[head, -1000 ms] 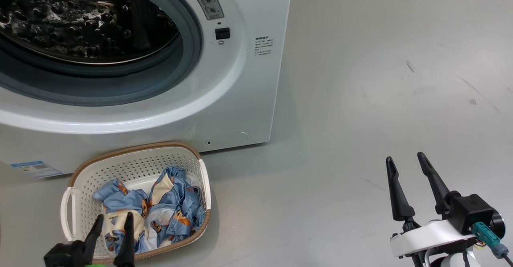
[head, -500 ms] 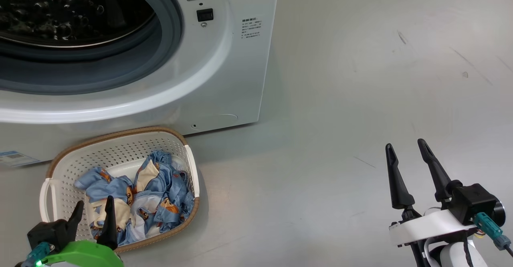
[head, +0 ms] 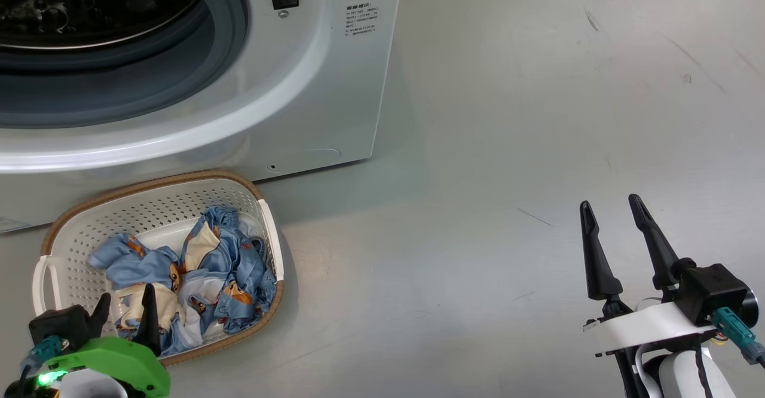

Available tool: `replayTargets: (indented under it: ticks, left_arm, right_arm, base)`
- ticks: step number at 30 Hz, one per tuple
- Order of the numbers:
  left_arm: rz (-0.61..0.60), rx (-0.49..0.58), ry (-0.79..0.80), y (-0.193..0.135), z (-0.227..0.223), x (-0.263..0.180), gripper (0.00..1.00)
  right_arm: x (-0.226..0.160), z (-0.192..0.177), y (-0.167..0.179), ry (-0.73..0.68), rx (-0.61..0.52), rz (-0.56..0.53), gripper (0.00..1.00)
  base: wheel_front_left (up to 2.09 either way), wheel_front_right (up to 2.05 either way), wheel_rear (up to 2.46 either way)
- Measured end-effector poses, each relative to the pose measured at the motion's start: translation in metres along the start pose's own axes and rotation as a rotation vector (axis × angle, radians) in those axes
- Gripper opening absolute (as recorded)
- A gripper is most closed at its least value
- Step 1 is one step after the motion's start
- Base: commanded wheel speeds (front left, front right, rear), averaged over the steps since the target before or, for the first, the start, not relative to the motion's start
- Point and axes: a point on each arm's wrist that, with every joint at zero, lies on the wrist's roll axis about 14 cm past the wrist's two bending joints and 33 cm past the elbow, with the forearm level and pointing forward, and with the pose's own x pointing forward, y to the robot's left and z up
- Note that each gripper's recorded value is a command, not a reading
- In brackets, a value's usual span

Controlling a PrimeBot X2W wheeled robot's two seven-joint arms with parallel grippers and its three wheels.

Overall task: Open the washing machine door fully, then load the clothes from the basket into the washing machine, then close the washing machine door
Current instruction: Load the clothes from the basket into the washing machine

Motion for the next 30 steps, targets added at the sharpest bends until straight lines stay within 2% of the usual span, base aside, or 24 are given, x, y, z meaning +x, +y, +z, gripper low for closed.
replayTargets:
  ticks: [21, 30]
  left_arm:
    - [0.065, -0.007, 0.165, 0.026, -0.027, 0.029, 1.00]
    - [0.064, -0.017, 0.185, 0.026, -0.027, 0.048, 1.00]
  right_arm:
    - [0.014, -0.014, 0.001, 0.041, -0.024, 0.007, 1.00]
    - [0.025, -0.022, -0.002, 0.060, -0.038, 0.006, 1.00]
  base:
    - [0.00, 0.00, 0.00]
    - [0.00, 0.00, 0.00]
